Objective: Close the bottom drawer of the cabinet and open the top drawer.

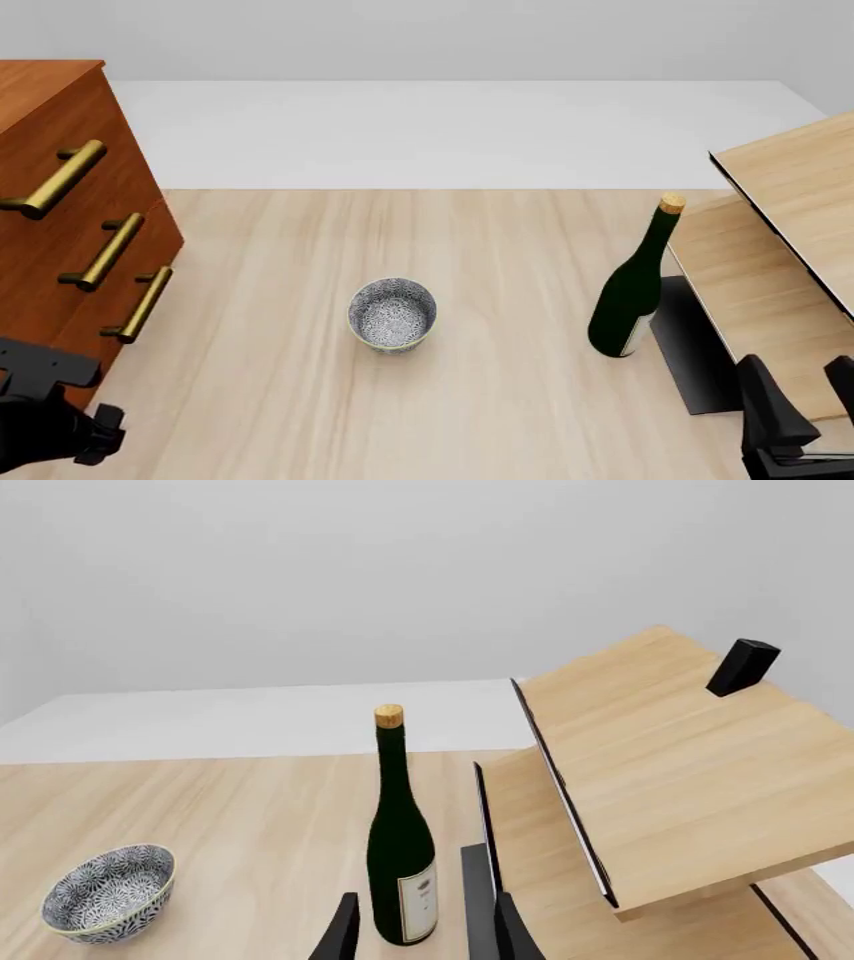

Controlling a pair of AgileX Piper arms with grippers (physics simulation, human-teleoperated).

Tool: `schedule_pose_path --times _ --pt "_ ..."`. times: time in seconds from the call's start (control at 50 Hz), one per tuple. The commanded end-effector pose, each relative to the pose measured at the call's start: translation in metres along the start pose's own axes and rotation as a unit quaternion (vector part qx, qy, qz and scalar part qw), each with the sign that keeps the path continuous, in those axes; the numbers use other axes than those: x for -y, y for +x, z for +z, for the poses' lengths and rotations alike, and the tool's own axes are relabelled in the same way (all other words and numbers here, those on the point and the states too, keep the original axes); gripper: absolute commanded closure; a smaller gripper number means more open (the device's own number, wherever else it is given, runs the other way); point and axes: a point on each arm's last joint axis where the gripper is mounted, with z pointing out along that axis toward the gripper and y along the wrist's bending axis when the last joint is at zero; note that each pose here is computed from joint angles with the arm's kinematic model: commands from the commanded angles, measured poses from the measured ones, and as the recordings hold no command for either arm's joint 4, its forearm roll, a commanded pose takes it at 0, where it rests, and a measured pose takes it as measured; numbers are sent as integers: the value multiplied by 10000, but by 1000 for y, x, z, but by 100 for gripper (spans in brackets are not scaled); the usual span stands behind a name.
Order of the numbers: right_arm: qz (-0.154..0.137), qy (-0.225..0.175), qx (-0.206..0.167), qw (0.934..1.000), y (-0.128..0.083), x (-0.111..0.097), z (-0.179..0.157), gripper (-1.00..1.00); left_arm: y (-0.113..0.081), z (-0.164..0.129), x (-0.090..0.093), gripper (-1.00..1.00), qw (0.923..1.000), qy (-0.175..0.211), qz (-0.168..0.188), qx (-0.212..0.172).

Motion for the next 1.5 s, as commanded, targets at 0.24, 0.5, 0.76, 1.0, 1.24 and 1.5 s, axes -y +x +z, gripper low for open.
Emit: schedule_pose_path --times 0.24,0.5,0.76,1.0,1.24,1.5 --pt "-2 1 2 10000 0 0 0 -100 -25 -7 8 -100 9994 250 -46 245" --pt "14 6 -1 10000 0 0 0 -100 -64 -16 34 -100 9951 859 -81 484" --pt "30 11 -4 10000 0 0 1 -100 -92 -32 50 -100 9889 1153 303 889" --pt "41 18 -5 10000 0 0 1 -100 -110 -47 64 -100 9778 1328 807 1407" --pt "46 31 -7 10000 0 0 1 -100 -105 -70 55 -100 9309 522 2465 2645" --pt "59 23 -8 10000 1 0 0 -100 -102 -74 53 -100 8784 -197 3506 3241"
